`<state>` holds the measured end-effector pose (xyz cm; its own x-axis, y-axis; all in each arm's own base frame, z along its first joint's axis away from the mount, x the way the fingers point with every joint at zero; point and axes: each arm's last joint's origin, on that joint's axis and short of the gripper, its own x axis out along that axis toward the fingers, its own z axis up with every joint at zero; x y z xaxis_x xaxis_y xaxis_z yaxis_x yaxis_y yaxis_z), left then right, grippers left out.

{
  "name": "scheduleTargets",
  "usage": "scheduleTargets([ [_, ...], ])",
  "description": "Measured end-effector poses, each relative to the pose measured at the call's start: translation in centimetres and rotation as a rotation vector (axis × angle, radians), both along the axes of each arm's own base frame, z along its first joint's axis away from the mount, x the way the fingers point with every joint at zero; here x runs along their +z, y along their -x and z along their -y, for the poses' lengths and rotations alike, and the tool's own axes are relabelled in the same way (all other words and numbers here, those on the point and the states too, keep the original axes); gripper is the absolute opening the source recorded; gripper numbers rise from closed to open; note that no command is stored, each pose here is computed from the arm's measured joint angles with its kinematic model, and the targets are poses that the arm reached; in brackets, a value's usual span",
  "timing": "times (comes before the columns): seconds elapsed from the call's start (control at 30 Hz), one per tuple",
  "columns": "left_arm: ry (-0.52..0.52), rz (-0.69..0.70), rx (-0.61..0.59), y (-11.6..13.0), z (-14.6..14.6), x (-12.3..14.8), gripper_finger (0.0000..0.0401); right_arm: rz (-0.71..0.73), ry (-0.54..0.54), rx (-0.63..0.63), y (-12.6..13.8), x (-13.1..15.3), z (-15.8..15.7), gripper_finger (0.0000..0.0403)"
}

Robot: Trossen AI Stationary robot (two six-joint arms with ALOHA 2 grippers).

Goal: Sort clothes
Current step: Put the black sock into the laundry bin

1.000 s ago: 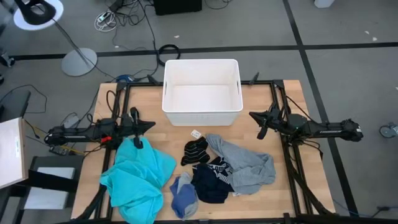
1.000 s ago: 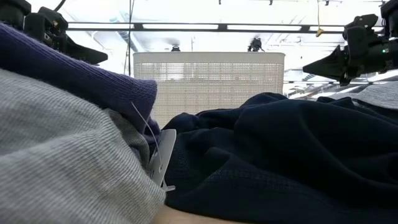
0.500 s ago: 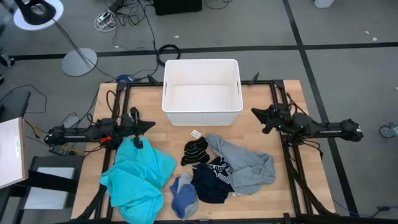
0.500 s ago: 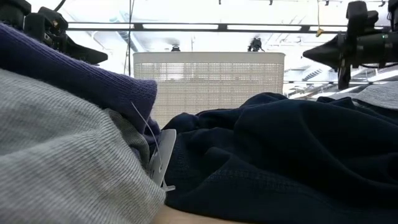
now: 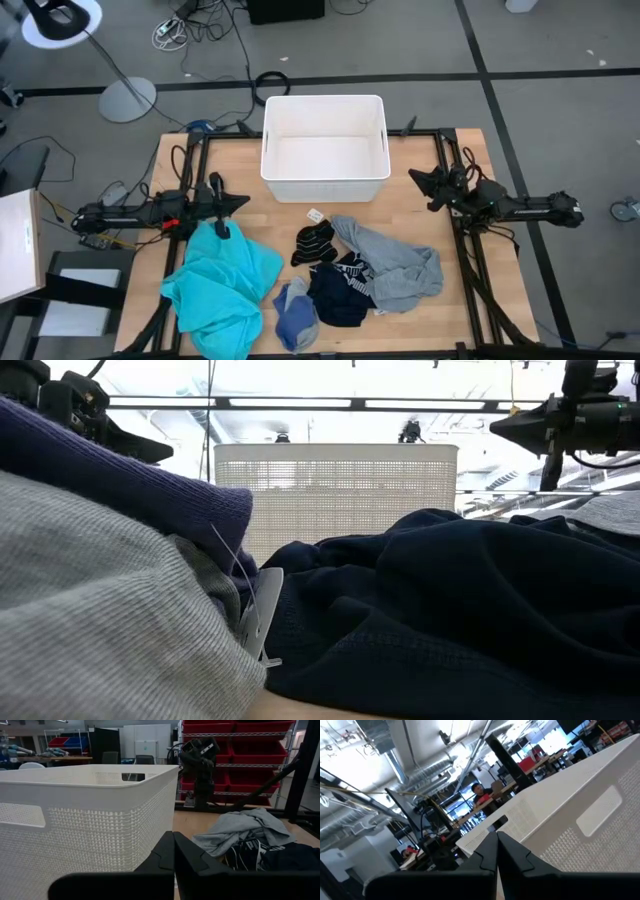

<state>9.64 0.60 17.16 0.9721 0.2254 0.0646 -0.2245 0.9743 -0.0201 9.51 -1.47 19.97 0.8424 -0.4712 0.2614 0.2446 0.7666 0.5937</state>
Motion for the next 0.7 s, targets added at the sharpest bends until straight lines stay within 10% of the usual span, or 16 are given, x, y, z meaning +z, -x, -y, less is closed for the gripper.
scheduleTargets([
  [0.2,0.000,0.000,0.000,0.0,0.0,0.0,0.0001,0.001,0.027,-0.007,0.0,0.1,0.0,0.0006],
  [0.43,0.000,0.000,0.000,0.0,0.0,0.0,0.0001,-0.011,0.301,0.114,0.6,4.8,-0.8,0.0002],
  [0.7,0.000,0.000,0.000,0.0,0.0,0.0,0.0001,-0.596,0.322,0.115,-3.8,11.6,-2.4,0.0001],
])
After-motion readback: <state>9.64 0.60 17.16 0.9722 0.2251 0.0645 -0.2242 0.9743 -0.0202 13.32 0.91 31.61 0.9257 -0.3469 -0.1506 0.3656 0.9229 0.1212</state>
